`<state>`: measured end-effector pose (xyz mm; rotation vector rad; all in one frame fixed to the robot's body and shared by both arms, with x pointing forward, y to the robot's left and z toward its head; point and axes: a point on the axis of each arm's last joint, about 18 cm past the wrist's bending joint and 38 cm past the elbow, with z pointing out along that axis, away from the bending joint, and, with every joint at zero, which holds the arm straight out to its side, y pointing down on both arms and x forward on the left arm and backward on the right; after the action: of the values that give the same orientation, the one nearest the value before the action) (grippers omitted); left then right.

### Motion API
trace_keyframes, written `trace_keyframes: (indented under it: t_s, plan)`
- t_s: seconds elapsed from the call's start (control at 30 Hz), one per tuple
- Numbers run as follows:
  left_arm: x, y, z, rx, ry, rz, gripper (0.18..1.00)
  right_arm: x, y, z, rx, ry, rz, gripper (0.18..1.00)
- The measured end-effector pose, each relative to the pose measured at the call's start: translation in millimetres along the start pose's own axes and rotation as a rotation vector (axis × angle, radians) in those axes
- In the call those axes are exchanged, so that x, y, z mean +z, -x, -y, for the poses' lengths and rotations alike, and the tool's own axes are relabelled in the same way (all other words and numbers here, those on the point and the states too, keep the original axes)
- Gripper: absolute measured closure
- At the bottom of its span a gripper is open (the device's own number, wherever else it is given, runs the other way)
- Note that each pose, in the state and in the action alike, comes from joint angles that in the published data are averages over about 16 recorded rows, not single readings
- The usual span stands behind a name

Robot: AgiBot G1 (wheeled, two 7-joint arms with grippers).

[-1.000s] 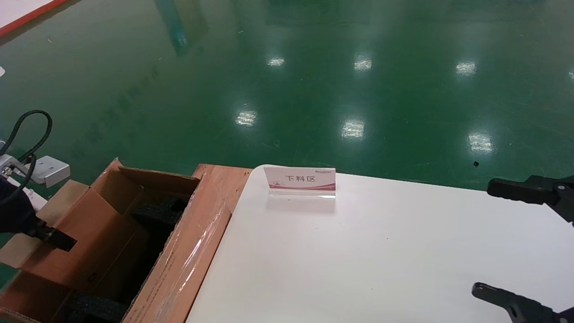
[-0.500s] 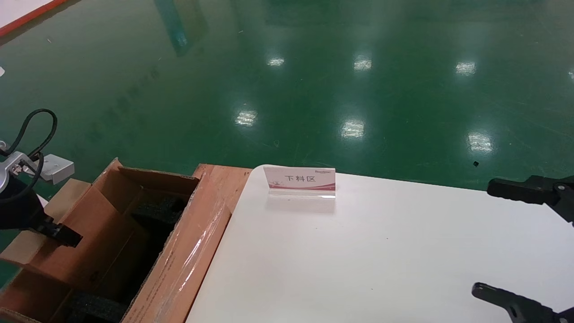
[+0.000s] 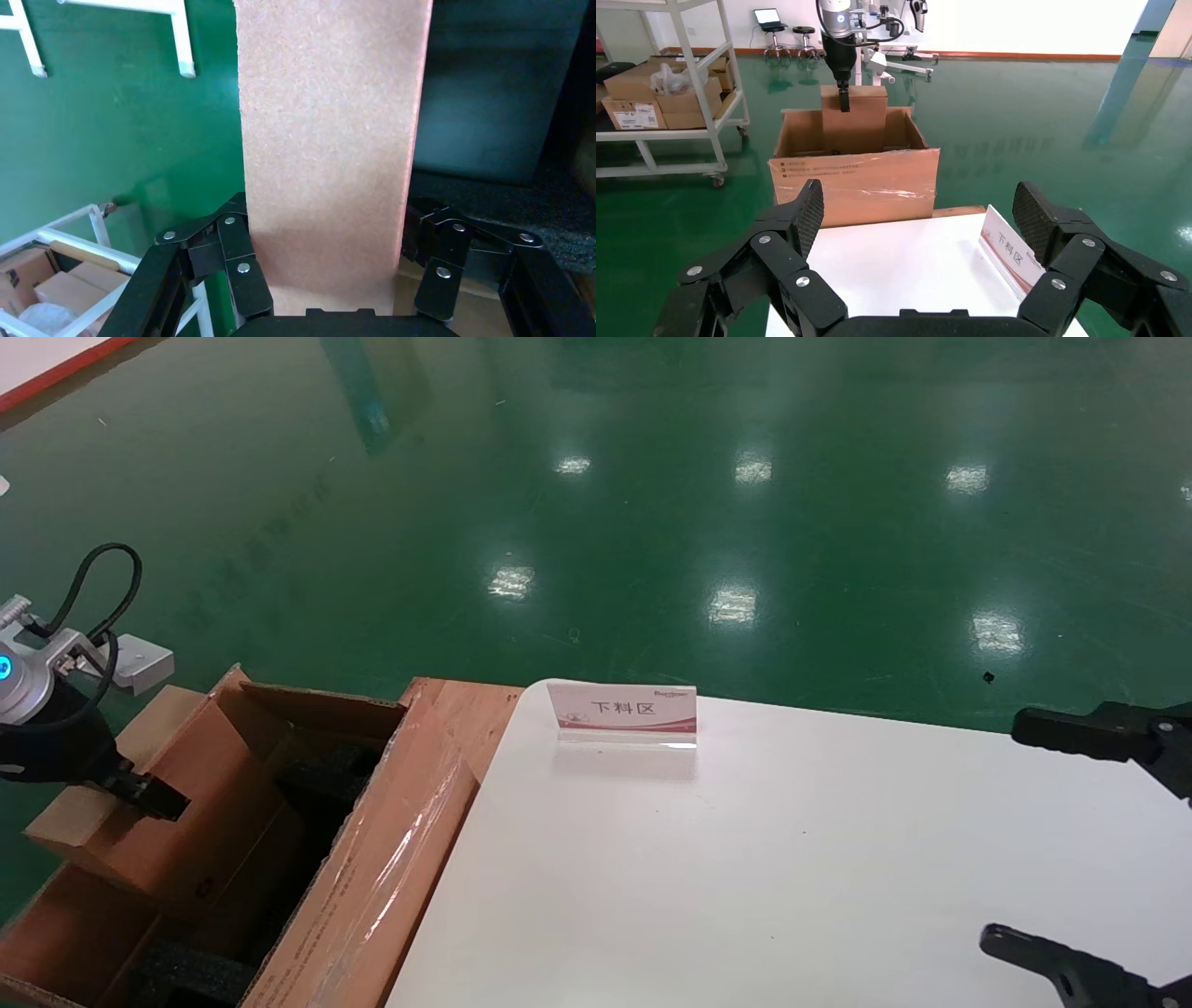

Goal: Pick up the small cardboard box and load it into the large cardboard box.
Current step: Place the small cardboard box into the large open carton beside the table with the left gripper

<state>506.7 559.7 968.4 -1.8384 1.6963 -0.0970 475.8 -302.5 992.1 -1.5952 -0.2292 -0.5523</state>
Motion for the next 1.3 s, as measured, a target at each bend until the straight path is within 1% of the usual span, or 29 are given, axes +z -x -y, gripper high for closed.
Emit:
trace_keyframes:
  t_s: [0.37, 0.87, 1.3]
  plan:
    - [11.9, -4.0, -3.4, -0.006, 0.023, -0.009, 0.832, 0.0, 0.0, 0.0, 0.0, 0.0, 0.0, 0.178]
    - [31.2, -4.4, -18.9, -0.039, 0.06, -0.009, 0.832, 0.0, 0.0, 0.0, 0.0, 0.0, 0.0, 0.178]
    - [35.0, -4.6, -23.8, -0.051, 0.079, -0.004, 0.814, -0.1, -0.1, -0.1, 0.0, 0.0, -0.001, 0.178]
